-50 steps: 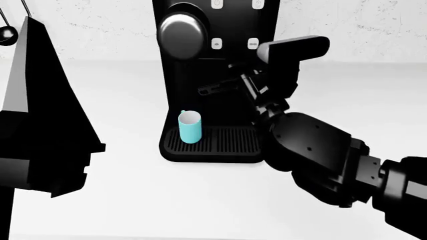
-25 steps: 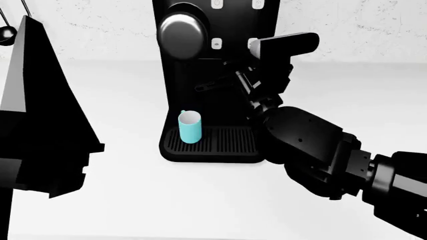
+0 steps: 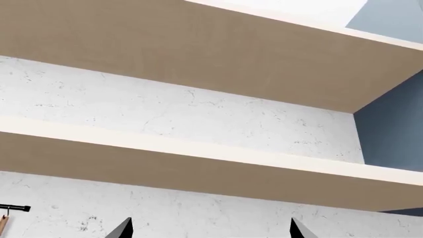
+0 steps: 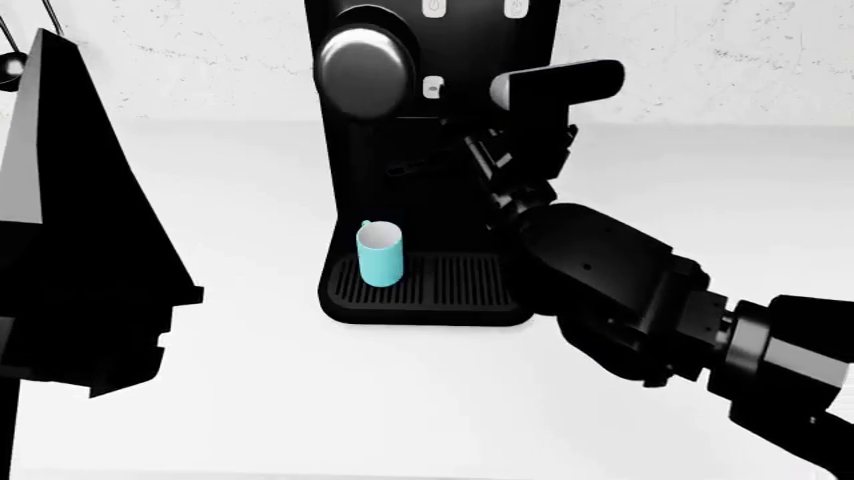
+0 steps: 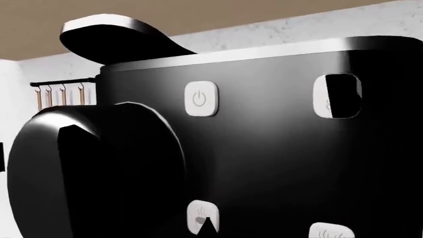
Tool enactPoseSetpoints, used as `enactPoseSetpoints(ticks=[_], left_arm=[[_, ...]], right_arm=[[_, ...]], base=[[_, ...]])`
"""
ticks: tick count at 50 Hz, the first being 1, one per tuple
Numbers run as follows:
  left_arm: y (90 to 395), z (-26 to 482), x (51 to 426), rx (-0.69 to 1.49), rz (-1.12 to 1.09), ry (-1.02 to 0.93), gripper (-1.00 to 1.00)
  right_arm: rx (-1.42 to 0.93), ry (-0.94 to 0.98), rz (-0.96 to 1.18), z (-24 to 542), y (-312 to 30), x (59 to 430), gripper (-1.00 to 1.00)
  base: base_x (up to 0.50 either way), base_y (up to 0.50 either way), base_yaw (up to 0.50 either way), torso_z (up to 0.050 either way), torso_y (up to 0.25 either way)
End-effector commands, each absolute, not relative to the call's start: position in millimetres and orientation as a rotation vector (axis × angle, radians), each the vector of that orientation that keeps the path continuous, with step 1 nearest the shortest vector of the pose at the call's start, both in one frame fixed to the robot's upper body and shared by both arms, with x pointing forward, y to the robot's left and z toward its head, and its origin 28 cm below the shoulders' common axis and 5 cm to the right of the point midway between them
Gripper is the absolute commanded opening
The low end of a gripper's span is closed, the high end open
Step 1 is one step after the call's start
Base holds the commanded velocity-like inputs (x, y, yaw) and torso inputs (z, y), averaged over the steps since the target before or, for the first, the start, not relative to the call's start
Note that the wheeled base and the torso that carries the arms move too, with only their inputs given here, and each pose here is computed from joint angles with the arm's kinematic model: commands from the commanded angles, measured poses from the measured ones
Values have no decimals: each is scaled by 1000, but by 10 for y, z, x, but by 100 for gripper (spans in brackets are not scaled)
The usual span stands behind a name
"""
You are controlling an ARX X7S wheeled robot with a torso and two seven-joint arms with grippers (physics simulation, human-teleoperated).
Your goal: Pick the mug from the cabinet, place it under the coffee machine dispenser, and press the start button.
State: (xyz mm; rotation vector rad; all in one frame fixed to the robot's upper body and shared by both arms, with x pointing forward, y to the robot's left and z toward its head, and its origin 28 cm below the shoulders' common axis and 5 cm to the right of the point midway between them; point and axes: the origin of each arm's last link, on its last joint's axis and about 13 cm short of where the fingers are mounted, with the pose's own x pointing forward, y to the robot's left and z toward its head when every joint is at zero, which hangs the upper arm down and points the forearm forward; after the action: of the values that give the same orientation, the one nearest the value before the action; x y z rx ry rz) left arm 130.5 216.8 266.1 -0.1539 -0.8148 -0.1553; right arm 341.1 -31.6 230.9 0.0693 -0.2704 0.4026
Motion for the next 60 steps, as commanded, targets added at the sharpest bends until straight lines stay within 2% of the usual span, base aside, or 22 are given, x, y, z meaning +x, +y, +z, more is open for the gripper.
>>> enactPoseSetpoints(ticks=[1, 21, 32, 33, 60], left_arm=[[2171, 2662, 1303, -154, -154, -816, 100], [2171, 2664, 1305, -153, -153, -817, 100], [2165, 2660, 1299, -150, -153, -819, 100], [2166, 2661, 1298, -150, -153, -819, 100], [2168, 2663, 1301, -150, -152, -818, 100]], right_arm=[[68, -254, 398, 2287, -302, 3465, -100], [67, -227, 396, 2221, -282, 3517, -100], [37, -348, 438, 2253, -310, 3246, -100], [32, -356, 442, 2253, -312, 3214, 100], [11, -544, 498, 2509, -415, 2468, 100]], base=[[0, 0, 0, 0, 0], [-3, 4, 2, 0, 0], [4, 3, 2, 0, 0], [0, 0, 0, 0, 0], [0, 0, 0, 0, 0]])
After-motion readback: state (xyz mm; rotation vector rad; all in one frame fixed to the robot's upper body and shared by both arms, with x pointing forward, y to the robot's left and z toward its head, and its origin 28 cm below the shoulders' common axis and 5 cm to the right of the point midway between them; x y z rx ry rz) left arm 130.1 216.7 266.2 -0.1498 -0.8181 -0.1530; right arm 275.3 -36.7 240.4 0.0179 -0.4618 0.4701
